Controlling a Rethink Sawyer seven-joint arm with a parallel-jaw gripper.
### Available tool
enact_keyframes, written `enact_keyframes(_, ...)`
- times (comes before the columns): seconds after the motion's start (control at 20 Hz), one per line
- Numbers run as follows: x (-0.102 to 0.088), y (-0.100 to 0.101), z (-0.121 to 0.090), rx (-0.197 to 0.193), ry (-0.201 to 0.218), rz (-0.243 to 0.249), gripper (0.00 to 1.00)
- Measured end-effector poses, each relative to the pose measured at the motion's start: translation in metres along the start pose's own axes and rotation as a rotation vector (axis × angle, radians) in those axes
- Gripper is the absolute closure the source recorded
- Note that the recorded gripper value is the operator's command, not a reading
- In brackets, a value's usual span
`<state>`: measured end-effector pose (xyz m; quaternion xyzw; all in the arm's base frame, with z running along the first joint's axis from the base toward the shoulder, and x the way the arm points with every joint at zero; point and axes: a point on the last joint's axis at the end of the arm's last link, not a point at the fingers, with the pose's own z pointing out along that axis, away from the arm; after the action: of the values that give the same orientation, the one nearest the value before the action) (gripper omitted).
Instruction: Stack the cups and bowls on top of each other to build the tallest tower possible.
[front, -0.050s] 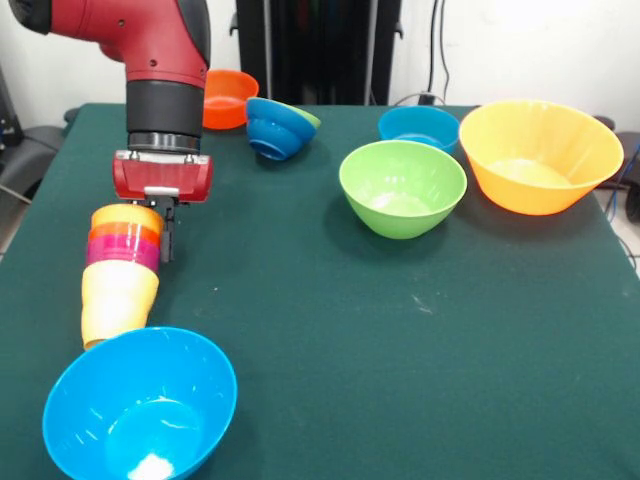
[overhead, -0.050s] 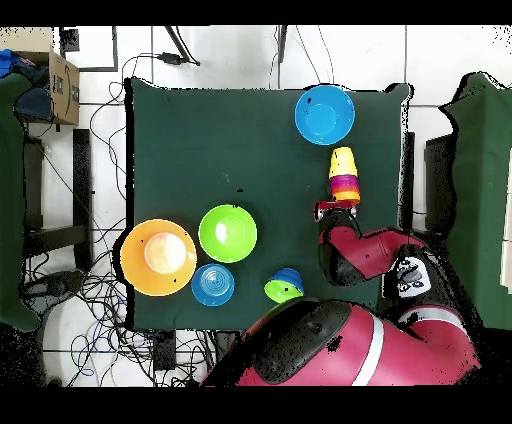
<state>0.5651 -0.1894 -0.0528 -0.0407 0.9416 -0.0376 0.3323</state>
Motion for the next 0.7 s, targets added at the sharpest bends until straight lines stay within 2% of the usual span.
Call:
enact_keyframes(0.5, -0.0062, 0.0042, 0.0041, -0.005, -0.007, 0.038, 1.0)
enact_keyframes(0.7, -0.0064, 0.003, -0.0017, 0.01, 0.029, 0.079, 1.0)
